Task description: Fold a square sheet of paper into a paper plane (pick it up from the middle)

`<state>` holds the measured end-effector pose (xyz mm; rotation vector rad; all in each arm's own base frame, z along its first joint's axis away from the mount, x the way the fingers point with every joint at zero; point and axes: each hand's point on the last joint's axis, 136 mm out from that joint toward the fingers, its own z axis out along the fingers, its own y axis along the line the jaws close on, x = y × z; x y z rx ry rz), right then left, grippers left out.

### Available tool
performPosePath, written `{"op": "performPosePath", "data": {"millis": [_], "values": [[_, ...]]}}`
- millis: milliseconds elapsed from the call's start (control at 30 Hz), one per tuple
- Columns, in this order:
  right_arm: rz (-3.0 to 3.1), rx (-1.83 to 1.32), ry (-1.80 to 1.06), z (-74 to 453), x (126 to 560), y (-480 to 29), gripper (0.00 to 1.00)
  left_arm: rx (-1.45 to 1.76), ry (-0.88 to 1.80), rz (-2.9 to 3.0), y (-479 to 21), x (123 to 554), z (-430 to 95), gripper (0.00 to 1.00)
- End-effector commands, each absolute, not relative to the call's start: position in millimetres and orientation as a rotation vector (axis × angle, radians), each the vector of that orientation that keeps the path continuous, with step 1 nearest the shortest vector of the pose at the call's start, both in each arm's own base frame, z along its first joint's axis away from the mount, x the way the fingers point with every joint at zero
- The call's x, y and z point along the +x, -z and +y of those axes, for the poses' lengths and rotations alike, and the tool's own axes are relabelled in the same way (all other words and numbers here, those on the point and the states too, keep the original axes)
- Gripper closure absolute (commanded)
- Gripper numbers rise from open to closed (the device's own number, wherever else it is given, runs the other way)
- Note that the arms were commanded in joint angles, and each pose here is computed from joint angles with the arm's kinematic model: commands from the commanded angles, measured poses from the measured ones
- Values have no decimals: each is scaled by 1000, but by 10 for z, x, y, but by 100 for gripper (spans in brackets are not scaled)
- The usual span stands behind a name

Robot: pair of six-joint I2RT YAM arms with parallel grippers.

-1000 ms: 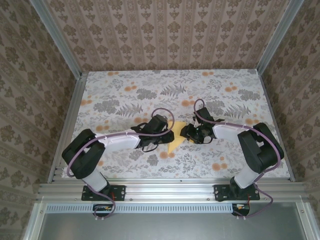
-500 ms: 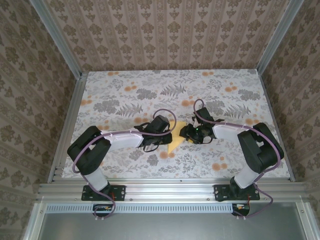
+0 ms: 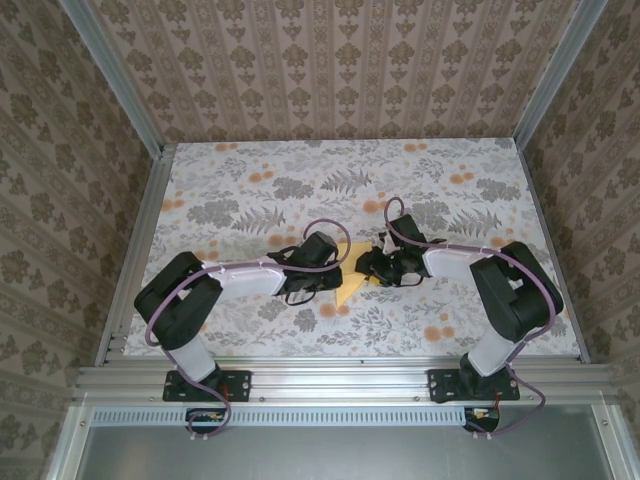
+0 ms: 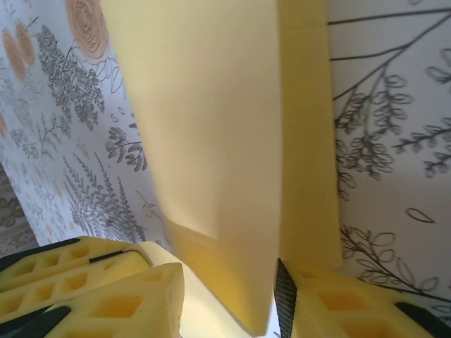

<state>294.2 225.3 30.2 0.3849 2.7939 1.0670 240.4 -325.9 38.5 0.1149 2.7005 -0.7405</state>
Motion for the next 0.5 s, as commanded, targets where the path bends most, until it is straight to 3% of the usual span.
{"op": "performPosePath", "data": {"millis": [0,467], "values": [[2796,360,-1152,2360,2878,-296,61,74,709,2709,-332,2430,-3173,88],[2825,313,-1153,2392,2792,-205,69,70,714,2707,-334,2529,-3208,80]]}}
